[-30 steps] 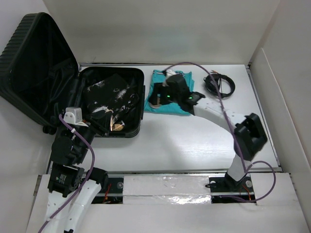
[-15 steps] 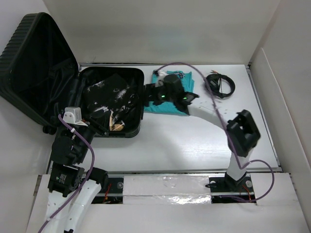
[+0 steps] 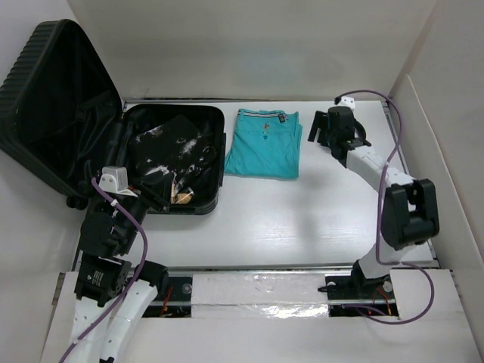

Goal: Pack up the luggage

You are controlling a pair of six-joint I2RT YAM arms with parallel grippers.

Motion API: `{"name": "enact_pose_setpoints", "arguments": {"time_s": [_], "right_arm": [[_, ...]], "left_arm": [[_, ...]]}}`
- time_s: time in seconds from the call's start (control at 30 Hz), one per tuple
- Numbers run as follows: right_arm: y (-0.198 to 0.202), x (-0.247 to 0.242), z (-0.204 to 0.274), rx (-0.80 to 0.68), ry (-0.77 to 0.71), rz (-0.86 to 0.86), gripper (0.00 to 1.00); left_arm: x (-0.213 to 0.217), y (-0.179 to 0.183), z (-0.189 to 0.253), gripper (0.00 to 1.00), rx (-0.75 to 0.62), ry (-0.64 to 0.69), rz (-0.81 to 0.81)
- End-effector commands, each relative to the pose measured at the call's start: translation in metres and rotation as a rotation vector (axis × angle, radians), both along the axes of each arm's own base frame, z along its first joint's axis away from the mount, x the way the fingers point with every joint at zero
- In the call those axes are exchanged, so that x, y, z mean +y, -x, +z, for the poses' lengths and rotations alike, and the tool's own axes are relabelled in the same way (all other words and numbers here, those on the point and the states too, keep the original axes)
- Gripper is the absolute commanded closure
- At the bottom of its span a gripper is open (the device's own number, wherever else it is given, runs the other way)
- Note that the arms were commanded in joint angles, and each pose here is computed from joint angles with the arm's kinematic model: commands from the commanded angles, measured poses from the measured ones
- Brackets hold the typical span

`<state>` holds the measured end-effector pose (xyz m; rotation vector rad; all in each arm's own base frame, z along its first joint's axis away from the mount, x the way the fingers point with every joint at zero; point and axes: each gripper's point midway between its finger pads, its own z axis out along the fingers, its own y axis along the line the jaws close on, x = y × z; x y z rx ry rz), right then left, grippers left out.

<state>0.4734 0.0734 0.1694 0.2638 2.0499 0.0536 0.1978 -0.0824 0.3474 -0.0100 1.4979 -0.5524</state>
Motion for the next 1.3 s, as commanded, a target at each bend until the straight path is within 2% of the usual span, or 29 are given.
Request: {"name": "enact_pose_setpoints", "arguments": {"time_s": [0.0, 0.17, 0.2, 0.33, 0.43, 0.57, 0.87, 0.97, 1.0, 1.07, 1.1, 1.2, 1.27], "right_arm": [[-0.022, -0.055, -0.013, 0.077, 0.175, -0.159, 0.09], [-0.046, -0.065, -0.042, 0.172, 0.14, -0.088, 0.08], [-0.055, -0.069, -0.035, 0.159, 0.139, -0.09, 0.08], [-0.062, -0.07, -0.055, 0.253, 0.167, -0.047, 0.08], [-0.063, -0.071, -0.063, 0.26, 0.178, -0.01, 0.08], [-0.065, -0.071, -0.091, 0.347, 0.096, 0.086, 0.08], [-0.058, -0.049, -0.119, 0.416, 0.068, 0.215, 0.15], [-0.052, -0.046, -0.119, 0.434, 0.081, 0.216, 0.28], [-0.051, -0.046, -0.119, 0.429, 0.084, 0.214, 0.42], [-0.046, -0.039, -0.113, 0.42, 0.112, 0.206, 0.6], [-0.046, -0.039, -0.11, 0.411, 0.112, 0.201, 0.74], [-0.042, -0.025, -0.095, 0.353, 0.097, 0.201, 0.94], [-0.037, -0.019, -0.092, 0.315, 0.084, 0.201, 0.97]], "left_arm": [[-0.003, -0.001, 0.014, 0.66, -0.048, 0.008, -0.016], [-0.001, 0.0, 0.014, 0.66, -0.052, 0.012, -0.007], [-0.001, 0.001, 0.015, 0.66, -0.053, 0.012, -0.009], [-0.002, 0.001, 0.015, 0.66, -0.056, 0.01, -0.013], [-0.002, 0.001, 0.014, 0.66, -0.053, 0.009, -0.015], [-0.002, 0.002, 0.016, 0.66, -0.06, 0.012, -0.015], [-0.002, 0.0, 0.014, 0.66, -0.05, 0.009, -0.01], [-0.002, 0.002, 0.015, 0.66, -0.058, 0.009, -0.015], [-0.002, 0.001, 0.015, 0.66, -0.056, 0.009, -0.013], [-0.002, 0.001, 0.015, 0.66, -0.054, 0.01, -0.012], [-0.002, 0.001, 0.015, 0.66, -0.055, 0.011, -0.012], [-0.001, 0.003, 0.017, 0.66, -0.066, 0.013, -0.015], [-0.001, 0.002, 0.015, 0.66, -0.057, 0.011, -0.01]]}}
